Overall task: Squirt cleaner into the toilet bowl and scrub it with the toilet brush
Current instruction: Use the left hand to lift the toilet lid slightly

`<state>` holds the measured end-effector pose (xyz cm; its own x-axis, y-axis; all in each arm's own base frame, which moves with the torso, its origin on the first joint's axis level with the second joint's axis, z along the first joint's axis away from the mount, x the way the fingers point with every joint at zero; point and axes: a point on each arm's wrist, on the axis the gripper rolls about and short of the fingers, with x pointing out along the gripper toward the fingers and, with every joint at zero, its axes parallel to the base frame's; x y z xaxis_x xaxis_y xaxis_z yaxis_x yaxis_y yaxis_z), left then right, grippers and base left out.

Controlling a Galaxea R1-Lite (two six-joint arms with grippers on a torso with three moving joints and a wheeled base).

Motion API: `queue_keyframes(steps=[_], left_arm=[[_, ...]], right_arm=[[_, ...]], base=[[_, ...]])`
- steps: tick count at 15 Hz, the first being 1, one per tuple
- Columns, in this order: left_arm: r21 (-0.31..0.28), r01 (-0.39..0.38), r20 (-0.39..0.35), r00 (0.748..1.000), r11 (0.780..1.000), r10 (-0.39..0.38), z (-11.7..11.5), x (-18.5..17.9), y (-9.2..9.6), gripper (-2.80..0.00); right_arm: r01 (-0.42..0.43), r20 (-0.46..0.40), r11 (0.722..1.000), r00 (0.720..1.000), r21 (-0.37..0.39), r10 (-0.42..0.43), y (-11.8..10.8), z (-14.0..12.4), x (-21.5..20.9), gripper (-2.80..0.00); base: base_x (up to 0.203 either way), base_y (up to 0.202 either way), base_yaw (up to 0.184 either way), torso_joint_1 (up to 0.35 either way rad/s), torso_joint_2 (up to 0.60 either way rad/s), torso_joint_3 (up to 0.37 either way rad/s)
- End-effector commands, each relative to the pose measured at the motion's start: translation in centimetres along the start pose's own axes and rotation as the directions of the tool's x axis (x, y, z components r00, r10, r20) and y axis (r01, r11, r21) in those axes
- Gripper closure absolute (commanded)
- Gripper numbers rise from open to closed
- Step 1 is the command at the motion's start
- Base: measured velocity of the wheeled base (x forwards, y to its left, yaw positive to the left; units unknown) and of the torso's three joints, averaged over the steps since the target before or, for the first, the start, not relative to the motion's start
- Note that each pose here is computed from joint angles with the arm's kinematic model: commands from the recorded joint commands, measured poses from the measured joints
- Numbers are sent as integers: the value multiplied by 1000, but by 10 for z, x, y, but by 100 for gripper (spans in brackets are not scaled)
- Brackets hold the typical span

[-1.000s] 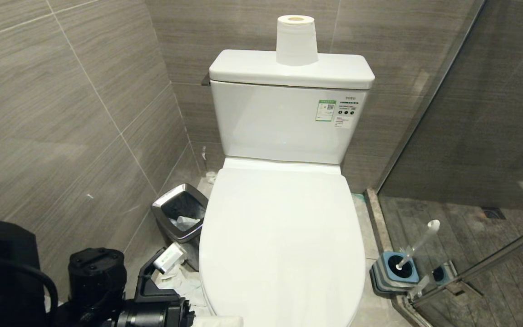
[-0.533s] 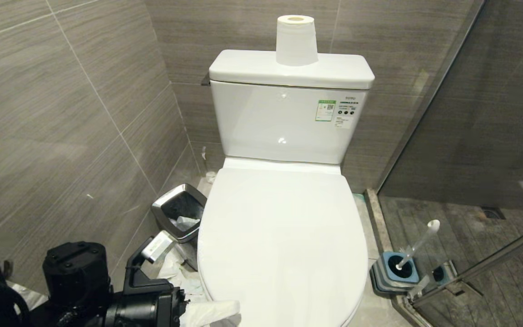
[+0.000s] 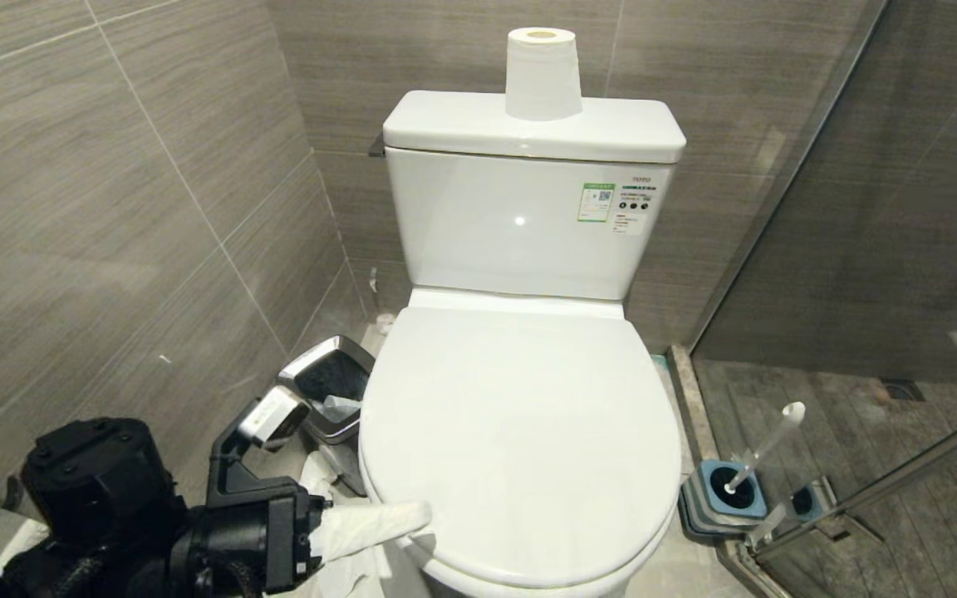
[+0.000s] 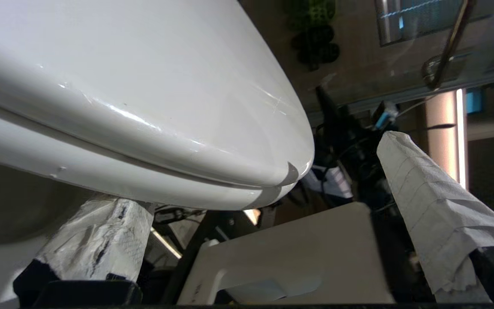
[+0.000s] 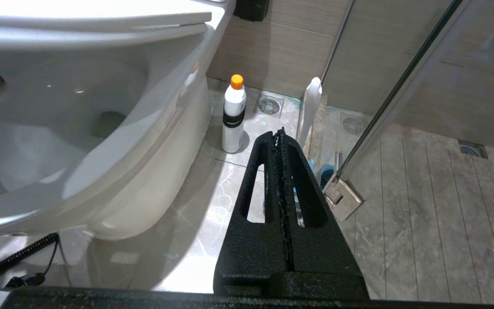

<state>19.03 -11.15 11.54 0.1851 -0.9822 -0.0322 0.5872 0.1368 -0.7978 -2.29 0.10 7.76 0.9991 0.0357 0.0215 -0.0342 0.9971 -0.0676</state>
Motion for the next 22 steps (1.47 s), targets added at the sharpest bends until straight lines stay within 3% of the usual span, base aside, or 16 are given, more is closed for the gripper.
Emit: queue_keyframes(steps=[1, 3, 5, 15, 22], left_arm=[[11, 63, 38, 997, 998, -63, 14, -1, -20, -280], [54, 105, 65, 992, 993, -109, 28, -1, -35, -280], [50, 104, 66, 992, 993, -107, 36, 0, -43, -280], [105, 153, 66, 985, 983, -160, 60, 14, -56, -280], [177, 181, 91, 976, 967, -199, 87, 21, -68, -280]], right_arm=[[-2, -11, 1000, 1000, 0, 2, 0, -3, 1, 0], [-2, -11, 1000, 1000, 0, 2, 0, -3, 1, 0], [-2, -11, 1000, 1000, 0, 2, 0, -3, 1, 0], [-2, -11, 1000, 1000, 0, 2, 0, -3, 1, 0], [-2, -11, 1000, 1000, 0, 2, 0, -3, 1, 0]], base=[[0, 0, 0, 0, 0, 0], [0, 0, 0, 0, 0, 0], [0, 0, 0, 0, 0, 0], [0, 0, 0, 0, 0, 0], [0, 0, 0, 0, 0, 0]])
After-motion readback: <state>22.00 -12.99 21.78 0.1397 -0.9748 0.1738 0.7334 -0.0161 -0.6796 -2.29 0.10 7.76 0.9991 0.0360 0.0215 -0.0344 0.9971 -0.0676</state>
